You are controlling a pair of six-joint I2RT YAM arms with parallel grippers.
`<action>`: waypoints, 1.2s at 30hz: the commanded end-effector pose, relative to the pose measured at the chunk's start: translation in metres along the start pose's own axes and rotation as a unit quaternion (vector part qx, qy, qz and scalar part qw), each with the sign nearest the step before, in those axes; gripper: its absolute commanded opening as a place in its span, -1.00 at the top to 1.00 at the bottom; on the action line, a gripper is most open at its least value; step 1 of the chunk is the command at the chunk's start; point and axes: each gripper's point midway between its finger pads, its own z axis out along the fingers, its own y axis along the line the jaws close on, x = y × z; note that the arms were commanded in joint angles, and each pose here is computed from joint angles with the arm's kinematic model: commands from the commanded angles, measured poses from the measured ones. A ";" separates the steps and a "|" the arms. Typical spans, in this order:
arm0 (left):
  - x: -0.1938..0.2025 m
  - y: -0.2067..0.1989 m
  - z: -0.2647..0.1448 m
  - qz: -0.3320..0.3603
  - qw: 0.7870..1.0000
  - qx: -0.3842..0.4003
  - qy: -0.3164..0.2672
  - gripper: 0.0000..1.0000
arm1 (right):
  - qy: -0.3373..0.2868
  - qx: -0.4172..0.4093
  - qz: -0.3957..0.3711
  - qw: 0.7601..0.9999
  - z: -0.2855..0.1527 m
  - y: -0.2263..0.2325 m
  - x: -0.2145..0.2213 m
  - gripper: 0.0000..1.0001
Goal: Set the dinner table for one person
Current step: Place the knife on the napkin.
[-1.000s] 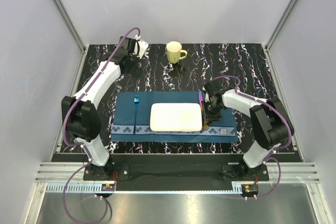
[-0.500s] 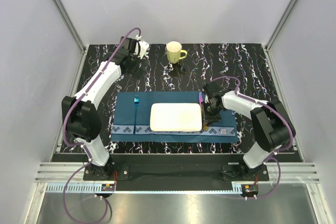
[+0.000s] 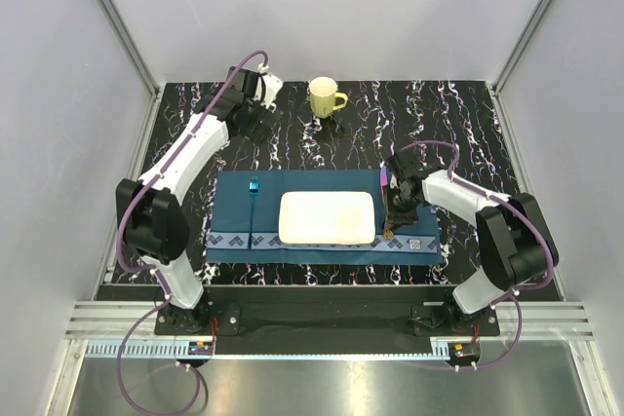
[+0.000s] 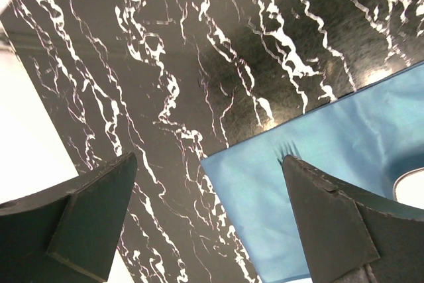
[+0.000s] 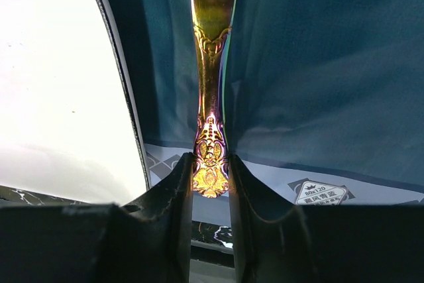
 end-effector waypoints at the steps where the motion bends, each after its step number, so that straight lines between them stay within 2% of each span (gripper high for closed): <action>1: -0.028 0.012 -0.010 0.004 0.999 -0.023 -0.038 -0.97 | -0.005 -0.018 0.002 1.000 0.001 0.008 -0.005 1.00; 16: -0.032 0.014 -0.008 0.014 0.999 -0.027 -0.039 -0.97 | 0.007 -0.037 -0.001 0.999 -0.002 0.014 0.002 1.00; 21: -0.034 0.015 -0.006 0.016 0.999 -0.029 -0.038 -0.97 | 0.004 -0.042 -0.001 0.999 -0.003 0.015 0.001 0.92; 22: -0.034 0.015 -0.006 0.018 0.999 -0.028 -0.039 -0.97 | 0.004 -0.042 -0.002 0.999 -0.003 0.015 0.001 0.75; 27: -0.035 0.016 -0.008 0.019 0.999 -0.030 -0.040 -0.97 | -0.001 -0.039 -0.001 0.999 -0.004 0.014 0.000 0.83; 36: -0.035 0.018 -0.010 0.022 0.998 -0.034 -0.041 -0.97 | -0.007 -0.013 0.006 1.000 0.000 0.005 -0.004 0.82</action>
